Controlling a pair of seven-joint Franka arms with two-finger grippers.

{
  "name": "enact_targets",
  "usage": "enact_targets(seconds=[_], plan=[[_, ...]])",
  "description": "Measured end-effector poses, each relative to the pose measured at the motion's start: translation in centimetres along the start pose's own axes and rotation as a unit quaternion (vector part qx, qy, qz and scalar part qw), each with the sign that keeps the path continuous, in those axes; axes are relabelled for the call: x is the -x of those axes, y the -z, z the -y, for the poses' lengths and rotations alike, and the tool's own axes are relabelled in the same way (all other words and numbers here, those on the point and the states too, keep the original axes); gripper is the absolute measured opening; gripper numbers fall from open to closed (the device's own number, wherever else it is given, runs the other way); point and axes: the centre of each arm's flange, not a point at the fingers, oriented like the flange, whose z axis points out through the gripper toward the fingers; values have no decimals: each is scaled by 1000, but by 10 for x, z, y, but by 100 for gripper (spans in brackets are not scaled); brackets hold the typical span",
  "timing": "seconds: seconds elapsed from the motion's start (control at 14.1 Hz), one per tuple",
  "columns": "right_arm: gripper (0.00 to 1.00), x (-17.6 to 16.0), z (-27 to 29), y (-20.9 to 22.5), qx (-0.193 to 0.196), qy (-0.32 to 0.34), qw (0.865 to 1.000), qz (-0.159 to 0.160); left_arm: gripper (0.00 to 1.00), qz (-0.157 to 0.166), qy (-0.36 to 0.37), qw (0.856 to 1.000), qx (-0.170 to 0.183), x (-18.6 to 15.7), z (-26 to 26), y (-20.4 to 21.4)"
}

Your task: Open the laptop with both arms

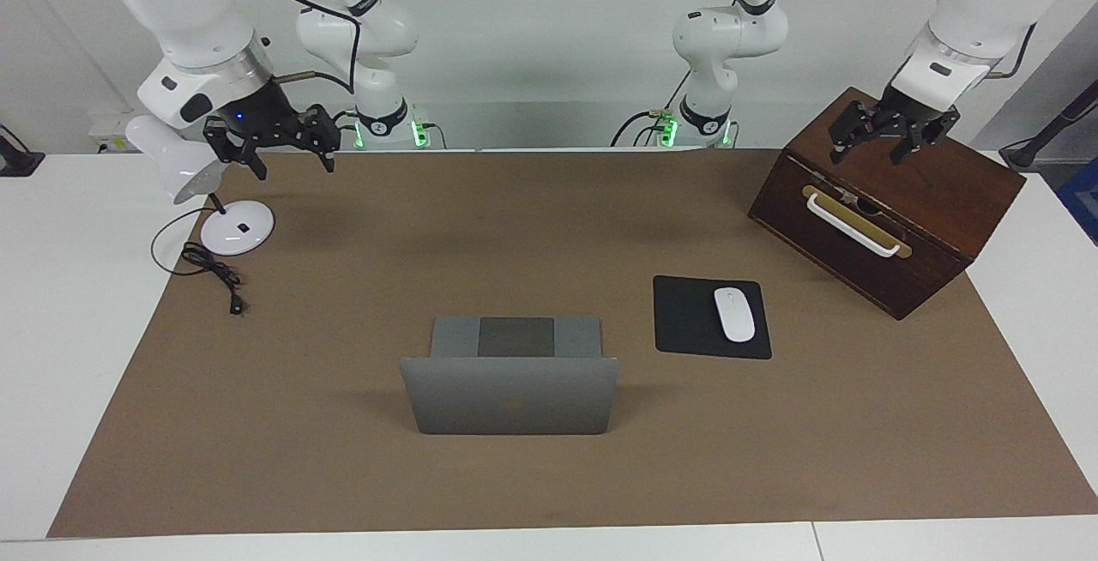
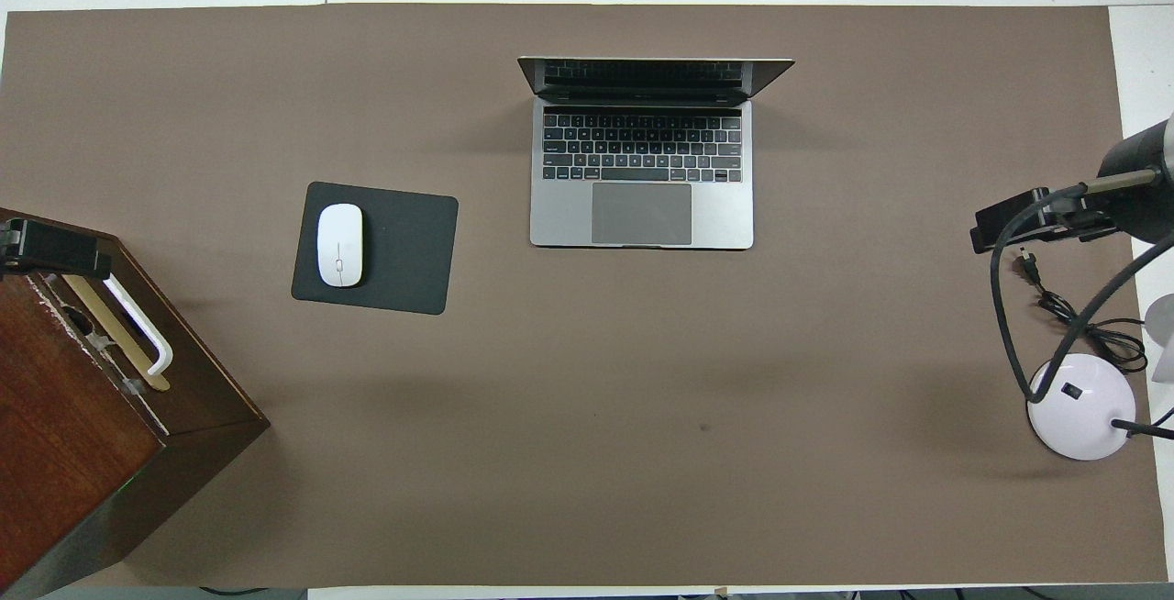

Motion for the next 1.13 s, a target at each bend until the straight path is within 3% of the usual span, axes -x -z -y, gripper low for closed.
enact_targets(seconds=[1.13], plan=[[100, -1, -6, -4, 14, -3, 1000, -1, 100, -2, 0, 1000, 0, 0, 0, 0]])
